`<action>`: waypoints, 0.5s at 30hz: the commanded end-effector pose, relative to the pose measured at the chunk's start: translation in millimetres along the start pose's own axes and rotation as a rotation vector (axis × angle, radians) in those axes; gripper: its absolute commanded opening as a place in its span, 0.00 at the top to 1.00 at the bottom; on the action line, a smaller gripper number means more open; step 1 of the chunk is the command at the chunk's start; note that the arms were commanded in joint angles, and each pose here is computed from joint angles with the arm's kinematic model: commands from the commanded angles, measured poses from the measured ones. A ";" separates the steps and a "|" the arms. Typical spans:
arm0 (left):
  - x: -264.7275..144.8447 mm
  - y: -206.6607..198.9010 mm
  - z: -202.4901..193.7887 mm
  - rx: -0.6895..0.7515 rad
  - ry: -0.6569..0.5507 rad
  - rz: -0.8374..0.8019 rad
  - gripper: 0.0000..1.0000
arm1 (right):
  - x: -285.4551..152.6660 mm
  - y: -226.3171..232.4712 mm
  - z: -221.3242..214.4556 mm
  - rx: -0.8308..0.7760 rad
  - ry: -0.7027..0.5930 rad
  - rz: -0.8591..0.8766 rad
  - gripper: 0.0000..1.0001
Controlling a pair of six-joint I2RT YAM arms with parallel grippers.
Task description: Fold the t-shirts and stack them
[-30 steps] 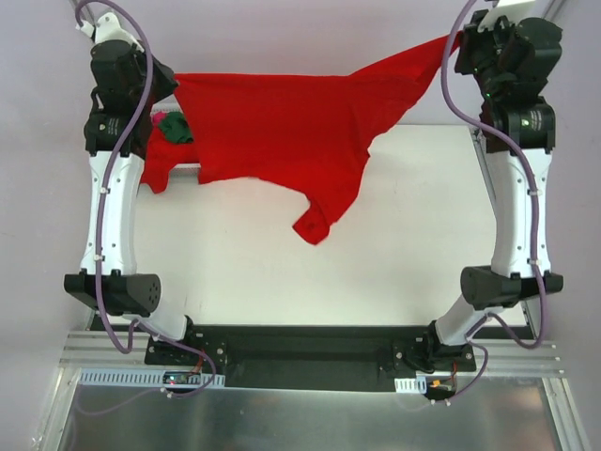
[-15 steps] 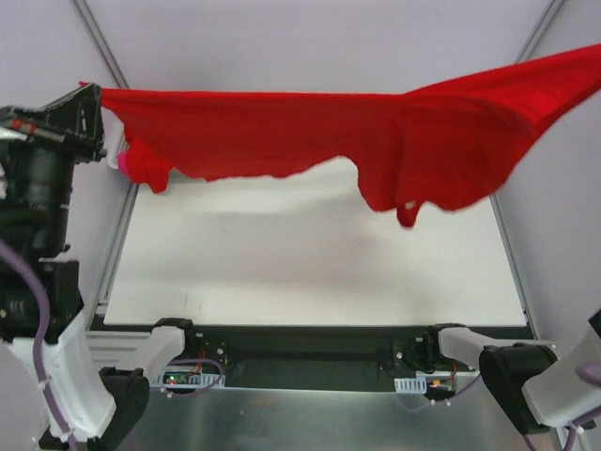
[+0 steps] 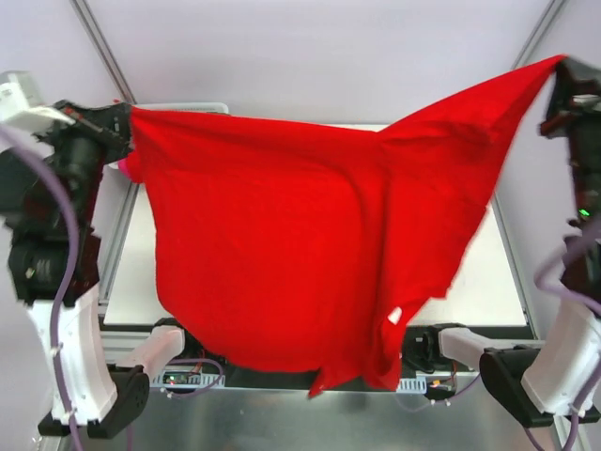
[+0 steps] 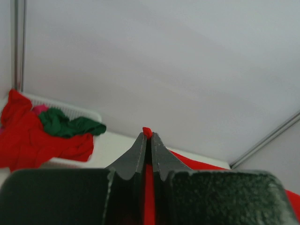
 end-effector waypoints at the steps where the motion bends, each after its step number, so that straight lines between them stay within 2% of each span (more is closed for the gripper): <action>1: 48.9 24.0 -67.2 -0.013 0.158 0.086 1.00 | 29.9 -5.7 -66.8 -0.038 0.126 -0.020 0.99; 2: 58.4 30.2 -95.8 -0.024 0.217 0.099 1.00 | 39.3 -6.6 -98.0 -0.041 0.183 -0.021 0.99; 4: 76.9 32.5 -119.8 -0.040 0.231 0.086 1.00 | 48.2 -9.0 -130.9 -0.043 0.247 -0.032 0.99; 5: 83.2 39.9 -157.0 -0.066 0.296 0.103 1.00 | 53.4 -9.3 -148.7 -0.043 0.276 -0.031 0.99; 6: 90.4 45.0 -178.7 -0.080 0.327 0.116 1.00 | 59.8 -9.2 -192.0 -0.048 0.363 -0.021 0.99; 7: 100.5 47.4 -189.1 -0.092 0.310 0.115 1.00 | 62.5 -9.6 -217.7 -0.051 0.408 -0.018 0.99; 8: 101.7 56.8 -228.3 -0.112 0.375 0.142 1.00 | 70.3 -9.7 -235.5 -0.048 0.418 -0.019 0.99; 9: 109.9 65.4 -255.3 -0.120 0.411 0.170 1.00 | 72.9 -12.4 -284.3 -0.054 0.509 -0.024 0.99; 11: 119.1 77.4 -299.3 -0.133 0.457 0.198 1.00 | 83.6 -15.3 -327.3 -0.068 0.566 -0.028 0.99; 12: 127.1 86.7 -333.2 -0.133 0.519 0.226 1.00 | 88.0 -16.4 -347.8 -0.074 0.600 -0.029 0.99; 13: 136.9 90.3 -346.1 -0.134 0.516 0.229 1.00 | 96.5 -17.9 -393.6 -0.082 0.685 -0.027 0.99; 14: 144.3 93.4 -361.5 -0.133 0.535 0.230 1.00 | 103.4 -18.6 -411.4 -0.088 0.711 -0.025 0.99; 15: 152.4 101.3 -397.3 -0.130 0.599 0.244 1.00 | 110.1 -21.6 -434.7 -0.102 0.747 -0.026 0.99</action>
Point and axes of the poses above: each gripper's point midway between its finger pads, its own x axis out along the fingers, its own y axis along the line the jaws close on, z = x × y, the point moved 1 cm from there along -x, back along the fingers, and after that the axes turned 12 degrees about x, right-handed, at the moved point
